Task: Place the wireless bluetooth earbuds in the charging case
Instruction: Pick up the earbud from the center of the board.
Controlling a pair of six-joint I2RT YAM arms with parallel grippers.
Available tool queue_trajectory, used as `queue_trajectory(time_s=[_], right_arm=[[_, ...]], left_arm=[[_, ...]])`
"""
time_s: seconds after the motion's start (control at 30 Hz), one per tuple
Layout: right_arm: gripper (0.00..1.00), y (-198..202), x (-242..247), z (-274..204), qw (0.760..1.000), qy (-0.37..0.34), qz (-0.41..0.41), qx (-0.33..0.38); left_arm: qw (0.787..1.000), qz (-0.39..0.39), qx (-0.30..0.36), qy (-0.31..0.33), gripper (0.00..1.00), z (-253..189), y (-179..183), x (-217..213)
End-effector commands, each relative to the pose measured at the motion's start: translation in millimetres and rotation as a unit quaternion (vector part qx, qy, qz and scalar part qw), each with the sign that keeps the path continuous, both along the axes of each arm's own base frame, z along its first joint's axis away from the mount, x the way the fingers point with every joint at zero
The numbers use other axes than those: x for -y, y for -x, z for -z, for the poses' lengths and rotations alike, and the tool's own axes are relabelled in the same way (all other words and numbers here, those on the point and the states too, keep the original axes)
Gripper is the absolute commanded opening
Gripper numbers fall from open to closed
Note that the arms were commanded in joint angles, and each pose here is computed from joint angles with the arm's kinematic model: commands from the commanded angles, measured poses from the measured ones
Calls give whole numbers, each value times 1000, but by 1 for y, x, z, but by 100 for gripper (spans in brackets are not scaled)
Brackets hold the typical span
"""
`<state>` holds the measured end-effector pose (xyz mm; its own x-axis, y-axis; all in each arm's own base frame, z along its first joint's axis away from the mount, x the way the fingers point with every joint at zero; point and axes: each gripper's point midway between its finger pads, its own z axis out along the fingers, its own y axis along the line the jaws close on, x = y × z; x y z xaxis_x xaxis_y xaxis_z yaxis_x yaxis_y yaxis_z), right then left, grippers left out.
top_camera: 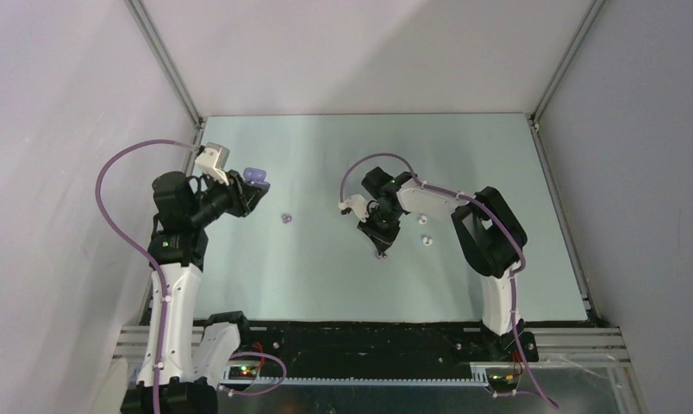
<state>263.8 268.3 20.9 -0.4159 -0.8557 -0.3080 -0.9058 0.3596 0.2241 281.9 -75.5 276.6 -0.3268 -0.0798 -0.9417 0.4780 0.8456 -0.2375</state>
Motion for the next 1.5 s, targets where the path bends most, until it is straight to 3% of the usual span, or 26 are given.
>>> queue_trajectory(time_s=[0.0,0.3,0.6,0.73,0.87,0.97,1.13,1.33,1.4,1.47], right_arm=[[16,-1,5,10,1000,17,7,4],[16,14,4,4,1000,-4,-3,-12],[10,38,1,8,1000,-8,5,-17],[0,38,-4,5,997,-29,3,67],[0,40,-1,9,996,-19,-5,91],[0,21,-3,-16,991,-63,28,118],[0,3,-17,-98,961,-182,46,203],[0,-8,-22,-164,922,-255,57,286],[0,-16,-24,-188,902,-280,71,320],[0,-27,-28,-232,863,-326,88,375]], left_arm=[[1000,3,20,-9,0,-6,1,0],[1000,2,21,-8,0,-6,1,0],[1000,0,21,-6,0,-6,0,0],[1000,2,19,-4,0,-3,-1,1],[1000,6,10,2,0,1,-6,2],[1000,9,8,6,0,1,-10,3],[1000,19,3,17,0,4,-16,6],[997,55,17,47,0,1,-18,22],[996,73,26,54,0,-2,-17,32],[992,99,37,61,0,-7,-14,48]])
